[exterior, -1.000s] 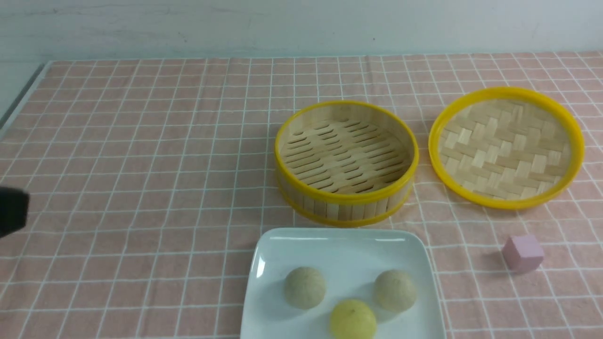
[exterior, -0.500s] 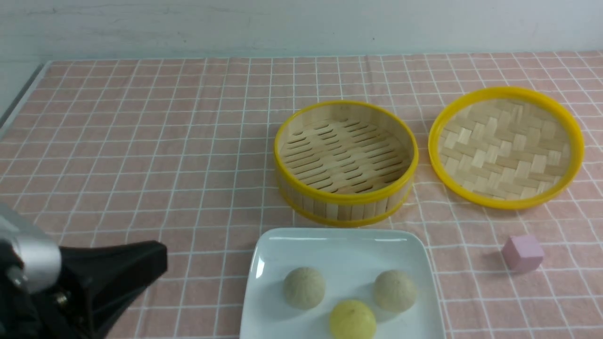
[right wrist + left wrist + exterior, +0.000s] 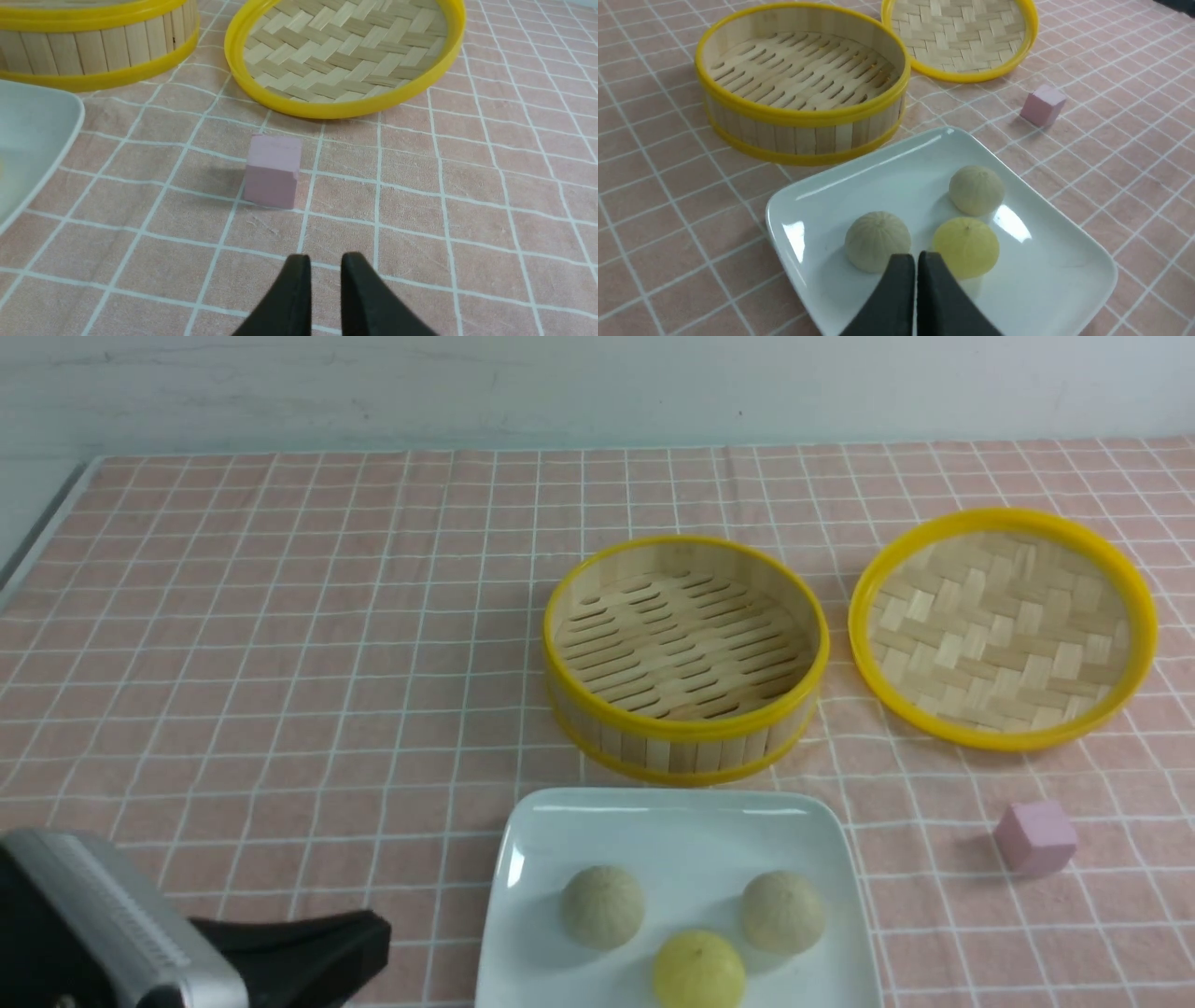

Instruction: Put the steamed buns into the plate on the pink tablecloth.

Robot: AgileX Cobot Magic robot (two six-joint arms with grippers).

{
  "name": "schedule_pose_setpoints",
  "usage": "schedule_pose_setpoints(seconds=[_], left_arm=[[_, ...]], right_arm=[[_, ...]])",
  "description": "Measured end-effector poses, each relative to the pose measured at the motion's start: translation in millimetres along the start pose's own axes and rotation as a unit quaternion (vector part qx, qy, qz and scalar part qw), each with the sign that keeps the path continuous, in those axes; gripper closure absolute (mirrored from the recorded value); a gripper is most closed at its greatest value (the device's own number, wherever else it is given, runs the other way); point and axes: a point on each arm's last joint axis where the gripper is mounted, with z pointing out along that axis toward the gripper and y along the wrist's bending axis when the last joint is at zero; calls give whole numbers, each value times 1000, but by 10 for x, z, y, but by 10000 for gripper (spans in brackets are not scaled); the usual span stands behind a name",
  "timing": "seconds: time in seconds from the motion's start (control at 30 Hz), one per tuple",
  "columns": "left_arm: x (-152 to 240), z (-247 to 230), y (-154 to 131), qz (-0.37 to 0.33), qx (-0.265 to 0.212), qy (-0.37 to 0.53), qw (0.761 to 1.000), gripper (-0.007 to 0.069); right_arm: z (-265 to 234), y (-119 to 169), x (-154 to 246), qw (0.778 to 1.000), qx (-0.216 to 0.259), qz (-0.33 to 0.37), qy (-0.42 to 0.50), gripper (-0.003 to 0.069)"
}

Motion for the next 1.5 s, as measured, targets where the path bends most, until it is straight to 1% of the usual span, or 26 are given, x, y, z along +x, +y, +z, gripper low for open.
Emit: schedule_pose_setpoints(seconds=[0.1, 0.13, 0.17, 0.2, 0.27, 0.37, 0.4, 0.43, 0.47, 0.57, 0.67, 0.8, 1.5], left_arm=[[144, -50, 108, -35, -33, -6, 999, 592], [218, -105, 188, -51, -66, -21, 996, 590], [229, -112, 199, -53, -72, -23, 996, 590], [336, -166, 280, -58, -111, -39, 991, 587], [437, -208, 354, -65, -155, -52, 984, 585], [624, -274, 476, -87, -243, -73, 963, 582], [636, -274, 476, -87, -243, -73, 963, 582], [682, -288, 506, -96, -267, -77, 956, 581], [767, -305, 547, -108, -301, -81, 944, 581], [885, -329, 594, -126, -347, -82, 926, 578], [955, -345, 595, -127, -359, -91, 920, 573], [1067, -325, 603, -131, -363, -81, 919, 571], [1067, -326, 603, -128, -364, -82, 919, 557]], right_arm=[[0, 0, 0, 1000, 0, 0, 0, 528], [0, 0, 0, 1000, 0, 0, 0, 526], [0, 0, 0, 1000, 0, 0, 0, 525], [0, 0, 0, 1000, 0, 0, 0, 522], [0, 0, 0, 1000, 0, 0, 0, 519], [0, 0, 0, 1000, 0, 0, 0, 512], [0, 0, 0, 1000, 0, 0, 0, 512], [0, 0, 0, 1000, 0, 0, 0, 511], [0, 0, 0, 1000, 0, 0, 0, 508], [0, 0, 0, 1000, 0, 0, 0, 505], [0, 0, 0, 1000, 0, 0, 0, 501], [0, 0, 0, 1000, 0, 0, 0, 496], [0, 0, 0, 1000, 0, 0, 0, 470]])
